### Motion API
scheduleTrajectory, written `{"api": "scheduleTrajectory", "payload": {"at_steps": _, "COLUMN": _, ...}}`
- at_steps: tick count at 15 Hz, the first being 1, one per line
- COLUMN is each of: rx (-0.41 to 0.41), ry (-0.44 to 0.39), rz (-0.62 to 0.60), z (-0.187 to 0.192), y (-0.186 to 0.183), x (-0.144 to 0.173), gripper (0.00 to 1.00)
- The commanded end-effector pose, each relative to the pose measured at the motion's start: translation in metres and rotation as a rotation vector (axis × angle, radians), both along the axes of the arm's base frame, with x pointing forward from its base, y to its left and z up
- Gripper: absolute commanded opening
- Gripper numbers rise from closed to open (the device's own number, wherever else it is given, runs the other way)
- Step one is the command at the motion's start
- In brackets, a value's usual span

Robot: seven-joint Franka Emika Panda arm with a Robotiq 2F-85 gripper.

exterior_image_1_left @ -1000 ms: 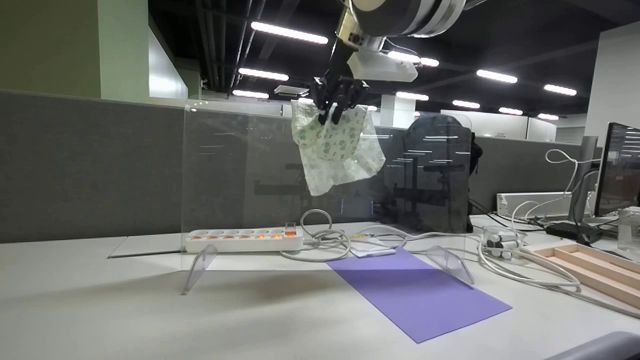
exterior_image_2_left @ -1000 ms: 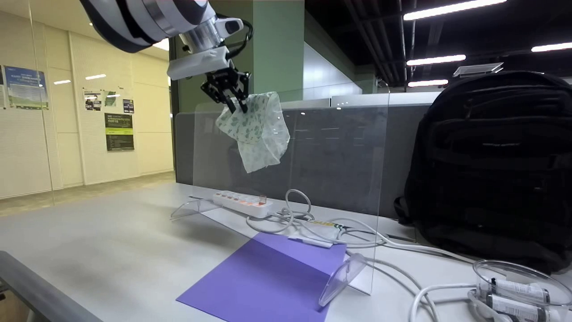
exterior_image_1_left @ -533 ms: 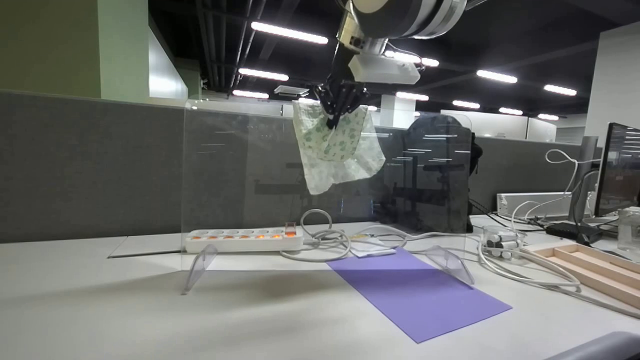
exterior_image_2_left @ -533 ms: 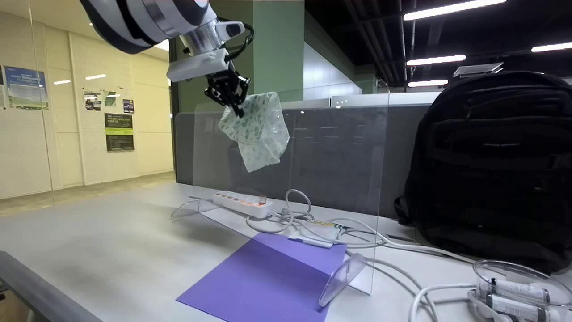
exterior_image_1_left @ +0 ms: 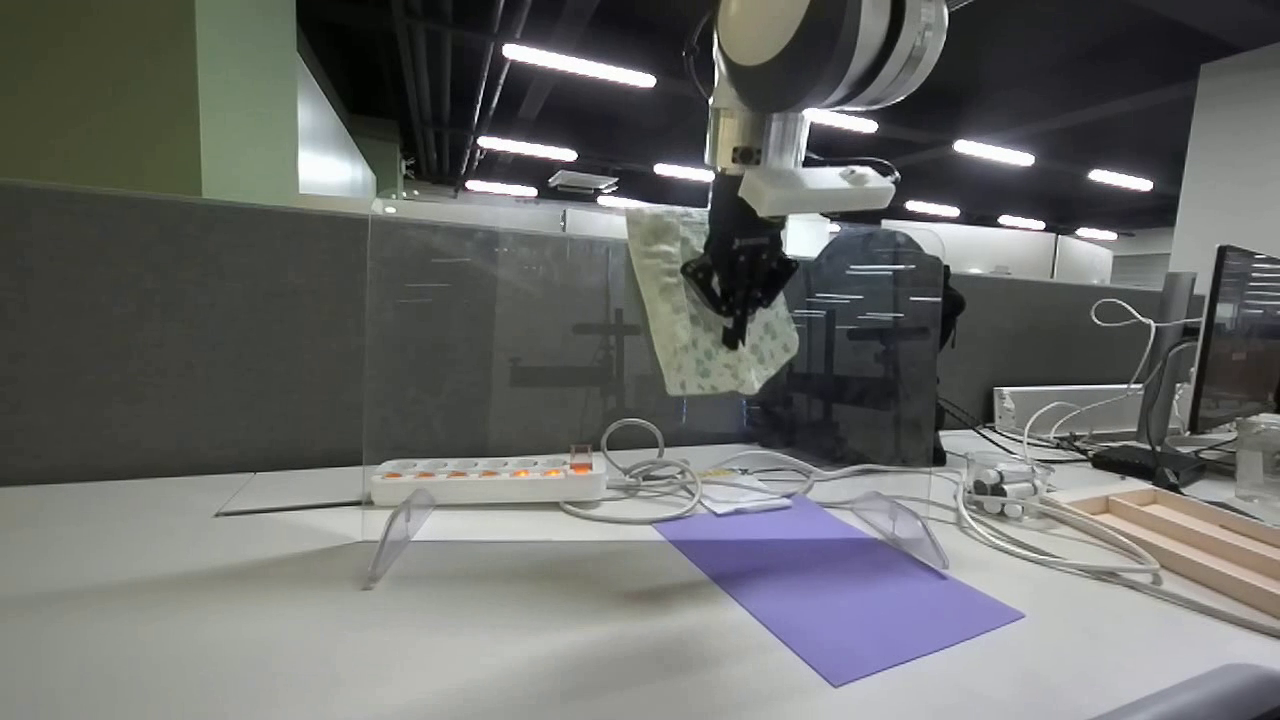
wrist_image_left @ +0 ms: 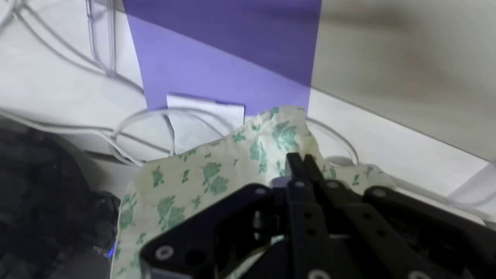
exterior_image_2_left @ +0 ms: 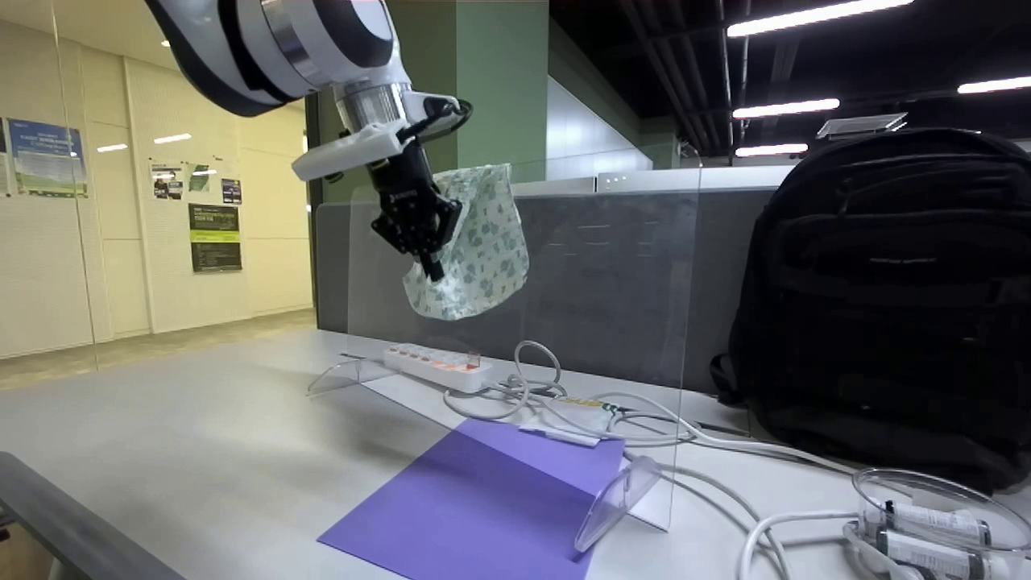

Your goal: Pick up the the towel from the glass screen and put it on the table.

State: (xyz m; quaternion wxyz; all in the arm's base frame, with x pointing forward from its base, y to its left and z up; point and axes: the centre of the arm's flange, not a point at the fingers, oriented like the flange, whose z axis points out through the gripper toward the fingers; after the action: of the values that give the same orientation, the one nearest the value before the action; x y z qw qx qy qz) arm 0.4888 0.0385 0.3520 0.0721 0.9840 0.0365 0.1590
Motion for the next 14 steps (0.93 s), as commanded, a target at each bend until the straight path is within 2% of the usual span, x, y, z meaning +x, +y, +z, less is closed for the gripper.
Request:
{"api": "scheduleTrajectory", "payload": {"at_steps": 1, "rx": -0.011, "ry": 0.156, "rz": -0.093, "z": -0.035, "y": -0.012, "x": -0.006, "gripper": 0.00}}
{"api": "scheduleTrajectory", "payload": {"at_steps": 5, "rx": -0.022, "ry": 0.326, "rz": -0.122, "z": -0.078, "y": -0.016, "x": -0.019, "gripper": 0.00}}
{"api": "scheduleTrajectory", "payload": {"at_steps": 9, "rx": -0.052, "ry": 0.387, "rz": -0.070, "z": -0.110, "y": 0.004, "x": -0.026, "gripper": 0.00}}
{"api": "scheduleTrajectory", "payload": {"at_steps": 10, "rx": -0.054, "ry": 0.392, "rz": -0.058, "z": -0.114, "y": 0.010, "x": -0.027, "gripper": 0.26}}
{"api": "scheduleTrajectory", "payload": {"at_steps": 11, "rx": -0.051, "ry": 0.393, "rz": -0.044, "z": -0.115, "y": 0.015, "x": -0.026, "gripper": 0.27}}
{"api": "scheduleTrajectory", "payload": {"at_steps": 14, "rx": -0.057, "ry": 0.365, "rz": -0.030, "z": -0.115, "y": 0.023, "x": -0.026, "gripper": 0.48}}
